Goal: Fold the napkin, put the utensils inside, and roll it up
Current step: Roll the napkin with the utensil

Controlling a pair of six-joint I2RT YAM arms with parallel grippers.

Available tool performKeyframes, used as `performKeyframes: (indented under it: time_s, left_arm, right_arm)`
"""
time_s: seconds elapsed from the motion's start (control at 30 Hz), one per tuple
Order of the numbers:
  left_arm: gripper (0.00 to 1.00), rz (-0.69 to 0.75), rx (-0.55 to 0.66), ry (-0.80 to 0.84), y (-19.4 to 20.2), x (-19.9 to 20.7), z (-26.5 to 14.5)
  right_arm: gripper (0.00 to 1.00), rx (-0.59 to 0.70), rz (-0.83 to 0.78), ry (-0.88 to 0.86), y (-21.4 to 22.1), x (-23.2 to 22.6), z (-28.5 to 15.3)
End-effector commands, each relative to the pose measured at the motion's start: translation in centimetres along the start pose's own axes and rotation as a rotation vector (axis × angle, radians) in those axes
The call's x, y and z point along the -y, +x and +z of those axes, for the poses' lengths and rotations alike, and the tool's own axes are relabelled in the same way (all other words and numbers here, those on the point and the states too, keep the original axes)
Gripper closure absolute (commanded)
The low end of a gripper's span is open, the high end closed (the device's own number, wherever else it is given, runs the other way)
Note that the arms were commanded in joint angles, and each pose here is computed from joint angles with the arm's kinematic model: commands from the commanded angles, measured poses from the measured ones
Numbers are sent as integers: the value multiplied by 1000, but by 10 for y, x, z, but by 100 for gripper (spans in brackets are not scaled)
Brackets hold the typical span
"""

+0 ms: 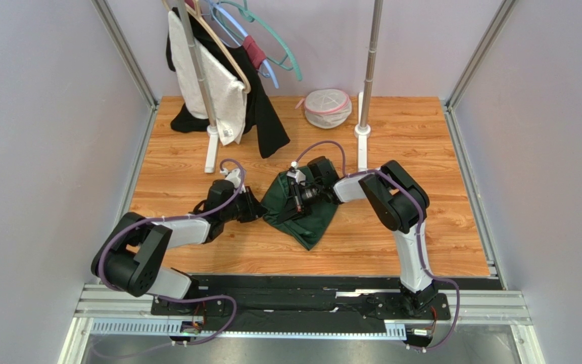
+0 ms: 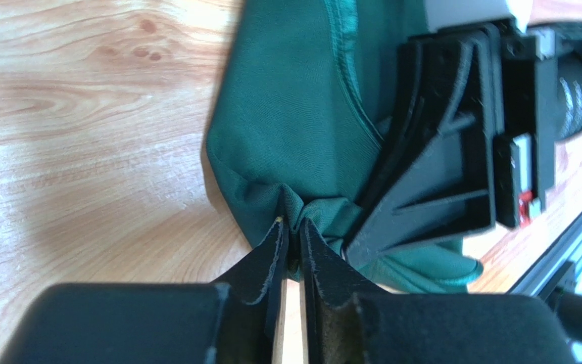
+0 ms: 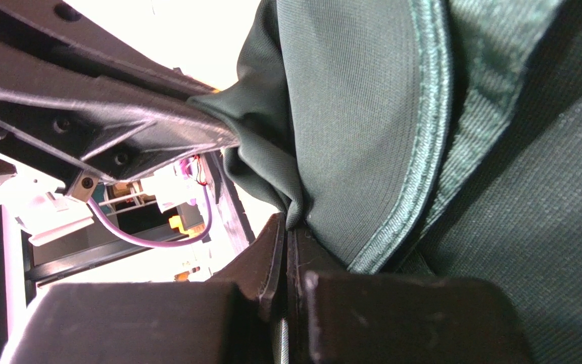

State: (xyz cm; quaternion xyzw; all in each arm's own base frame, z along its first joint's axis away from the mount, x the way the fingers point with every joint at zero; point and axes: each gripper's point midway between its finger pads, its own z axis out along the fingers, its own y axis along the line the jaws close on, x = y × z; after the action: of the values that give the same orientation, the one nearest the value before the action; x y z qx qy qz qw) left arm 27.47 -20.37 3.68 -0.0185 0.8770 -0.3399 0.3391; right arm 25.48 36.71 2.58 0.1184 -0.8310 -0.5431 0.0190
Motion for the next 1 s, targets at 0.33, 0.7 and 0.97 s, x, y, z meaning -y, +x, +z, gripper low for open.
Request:
performKeyframes:
  time_s: [0.33,0.7,0.97]
  left_arm:
    - [86,-95,-79,-236,-6,-28,15]
    - [85,-58,-170,-264,4,-34,19]
    - [86,-53,-199,-251,7,-32,22]
  right_arm:
    - [96,50,-16,115,-1,30,-2]
    - [48,93,-180,162,-1,-21,-28]
    - [41,177,-493,408,8,-39,-44]
